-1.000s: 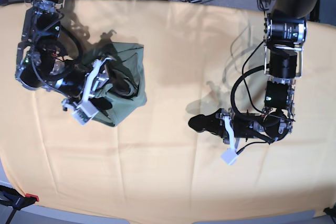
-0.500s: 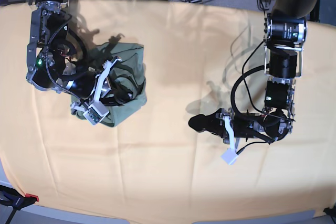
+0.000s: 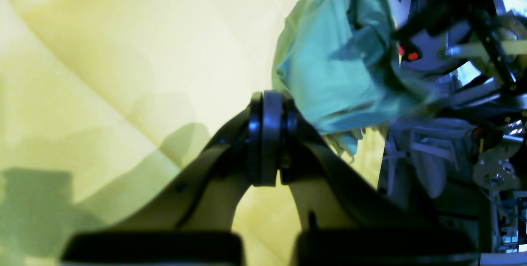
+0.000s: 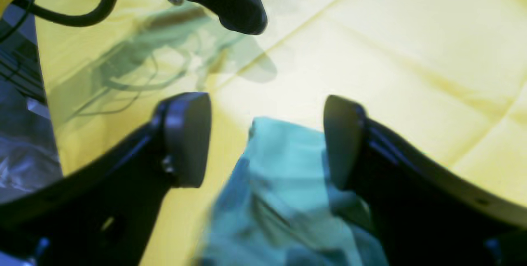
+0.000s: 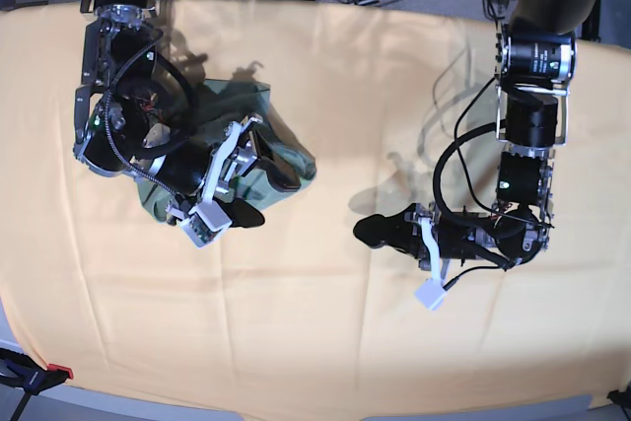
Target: Fold the T-shirt properly
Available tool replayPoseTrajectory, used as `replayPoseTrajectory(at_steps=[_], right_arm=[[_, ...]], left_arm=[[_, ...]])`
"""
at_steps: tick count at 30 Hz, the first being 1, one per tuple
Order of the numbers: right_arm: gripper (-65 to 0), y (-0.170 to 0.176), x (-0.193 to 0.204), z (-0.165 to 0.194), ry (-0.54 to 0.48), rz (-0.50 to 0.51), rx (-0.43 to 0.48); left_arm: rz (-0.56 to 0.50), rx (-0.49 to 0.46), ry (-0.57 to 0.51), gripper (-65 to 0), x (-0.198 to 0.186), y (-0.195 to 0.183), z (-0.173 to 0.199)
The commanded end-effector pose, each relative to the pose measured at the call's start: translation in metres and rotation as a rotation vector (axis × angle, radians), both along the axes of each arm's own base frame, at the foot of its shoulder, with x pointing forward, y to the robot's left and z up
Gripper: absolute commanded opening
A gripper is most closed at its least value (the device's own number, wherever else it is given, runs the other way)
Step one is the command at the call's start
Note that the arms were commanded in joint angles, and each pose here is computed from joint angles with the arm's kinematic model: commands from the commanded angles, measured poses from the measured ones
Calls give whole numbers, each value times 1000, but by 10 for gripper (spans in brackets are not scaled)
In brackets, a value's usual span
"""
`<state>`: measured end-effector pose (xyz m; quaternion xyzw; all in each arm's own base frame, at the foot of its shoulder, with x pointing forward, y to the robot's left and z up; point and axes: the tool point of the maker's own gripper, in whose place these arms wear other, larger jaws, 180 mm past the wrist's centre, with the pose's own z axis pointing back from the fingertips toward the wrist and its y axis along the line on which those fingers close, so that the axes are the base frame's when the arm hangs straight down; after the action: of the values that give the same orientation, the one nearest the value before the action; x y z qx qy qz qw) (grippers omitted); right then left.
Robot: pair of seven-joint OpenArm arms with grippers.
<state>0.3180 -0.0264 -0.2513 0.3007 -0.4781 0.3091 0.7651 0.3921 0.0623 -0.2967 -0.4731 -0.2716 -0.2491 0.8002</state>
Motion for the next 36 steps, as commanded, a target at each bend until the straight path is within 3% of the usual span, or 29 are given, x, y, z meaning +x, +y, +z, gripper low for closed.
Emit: replayPoseTrajectory(at_steps=[1, 6, 13, 17, 19, 22, 23, 28, 32, 34, 36], right_arm=[[-200, 1, 3, 21, -64, 15, 15], [-203, -18, -7, 33, -113, 14, -123], [-209, -65, -19, 31, -102, -82, -184], [-340, -99, -15, 35, -105, -192, -178], [-360, -110, -15, 44, -120, -221, -150], [-370, -121, -15, 49, -130, -255, -133], [-392, -125, -16, 48, -125, -265, -137], [-626, -127, -31, 27, -54, -265, -151], [-611, -127, -41, 14, -6, -261, -163], [-547, -127, -45, 9, 11, -260, -164], [-442, -127, -51, 4, 33, -258, -166]], left_arm=[[2, -30, -64, -650, 12, -1, 23], [2, -29, -64, -650, 12, -1, 23], [1, 31, -56, -650, 11, 4, 12], [-12, -13, -88, -650, 14, -1, 26], [-34, -40, -102, -650, 16, -5, 39], [-39, -186, -151, -650, 23, -13, 78], [-39, -194, -161, -650, 24, -13, 84], [-90, -162, -174, -650, 22, -24, 86], [-229, -76, -160, -650, -2, -52, 69], [-311, -35, -173, -650, -17, -67, 64], [-384, -6, -200, -650, -31, -80, 65]])
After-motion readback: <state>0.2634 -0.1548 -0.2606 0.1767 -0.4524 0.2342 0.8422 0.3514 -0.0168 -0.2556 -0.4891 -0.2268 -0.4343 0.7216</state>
